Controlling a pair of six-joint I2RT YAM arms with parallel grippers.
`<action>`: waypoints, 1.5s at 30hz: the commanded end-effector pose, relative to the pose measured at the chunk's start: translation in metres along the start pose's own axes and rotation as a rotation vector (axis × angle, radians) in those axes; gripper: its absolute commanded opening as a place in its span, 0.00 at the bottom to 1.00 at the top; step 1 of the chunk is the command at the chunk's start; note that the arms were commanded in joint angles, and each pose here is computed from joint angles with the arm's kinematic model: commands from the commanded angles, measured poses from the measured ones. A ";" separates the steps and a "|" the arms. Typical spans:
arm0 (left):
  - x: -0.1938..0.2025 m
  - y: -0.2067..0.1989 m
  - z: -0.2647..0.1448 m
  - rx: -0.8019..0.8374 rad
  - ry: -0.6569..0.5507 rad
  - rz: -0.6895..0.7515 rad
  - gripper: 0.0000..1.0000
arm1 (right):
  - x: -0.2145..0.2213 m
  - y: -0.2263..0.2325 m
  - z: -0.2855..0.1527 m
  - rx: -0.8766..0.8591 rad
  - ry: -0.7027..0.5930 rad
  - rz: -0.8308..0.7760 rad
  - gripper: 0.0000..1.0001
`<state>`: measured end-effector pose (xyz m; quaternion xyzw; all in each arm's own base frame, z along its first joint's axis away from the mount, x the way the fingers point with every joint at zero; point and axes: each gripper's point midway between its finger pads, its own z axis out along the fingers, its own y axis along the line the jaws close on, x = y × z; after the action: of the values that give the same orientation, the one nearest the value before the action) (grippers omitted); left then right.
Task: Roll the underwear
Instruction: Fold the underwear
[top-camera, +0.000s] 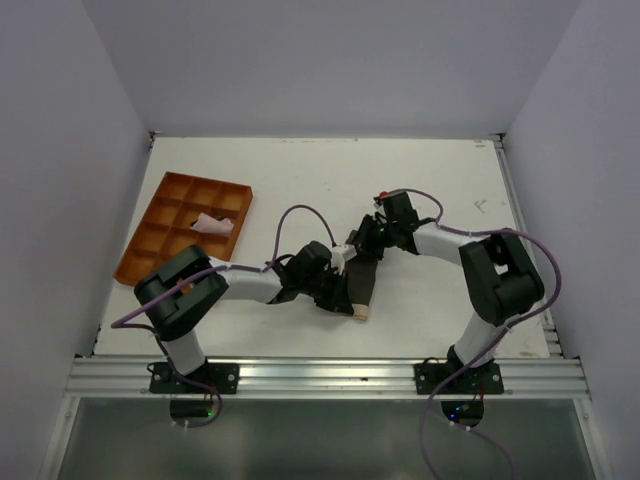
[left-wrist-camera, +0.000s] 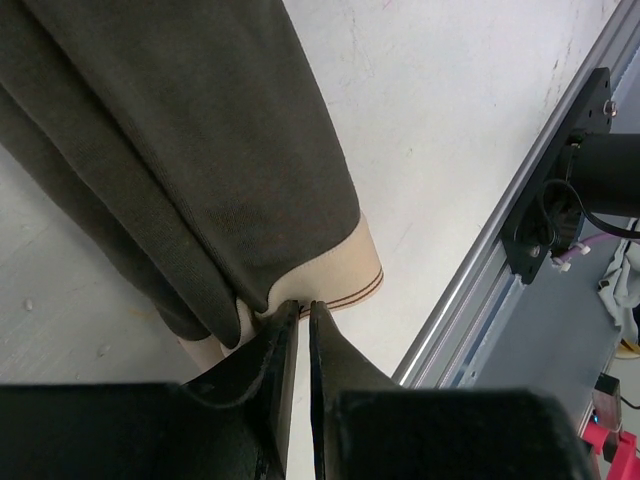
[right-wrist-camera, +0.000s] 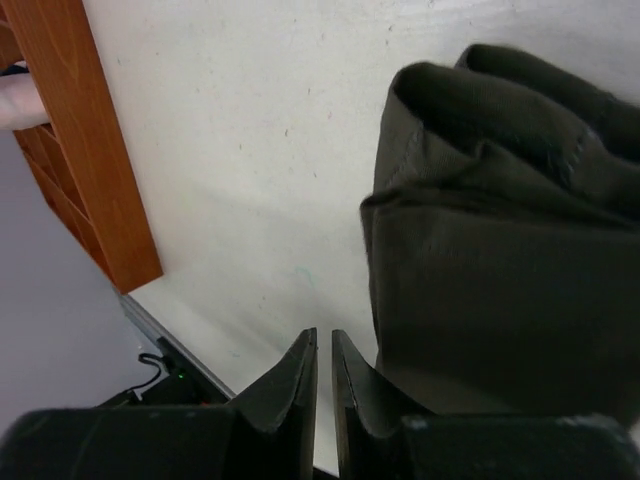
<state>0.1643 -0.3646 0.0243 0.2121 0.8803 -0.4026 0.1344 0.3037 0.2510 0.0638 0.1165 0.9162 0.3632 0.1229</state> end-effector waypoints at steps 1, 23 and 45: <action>0.016 0.022 0.001 -0.066 0.025 0.020 0.14 | -0.003 0.016 0.019 -0.194 0.053 0.004 0.16; 0.013 0.029 -0.020 -0.165 0.029 0.023 0.12 | -0.027 -0.011 0.028 -0.236 0.137 -0.065 0.20; -0.097 0.039 -0.099 -0.180 -0.186 0.007 0.25 | 0.057 0.023 -0.040 -0.264 0.194 -0.131 0.22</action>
<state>0.2494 -0.2901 0.0873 0.1402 0.9061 -0.3305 0.2240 0.2732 0.2488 0.0989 0.0267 0.8812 0.4632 0.0905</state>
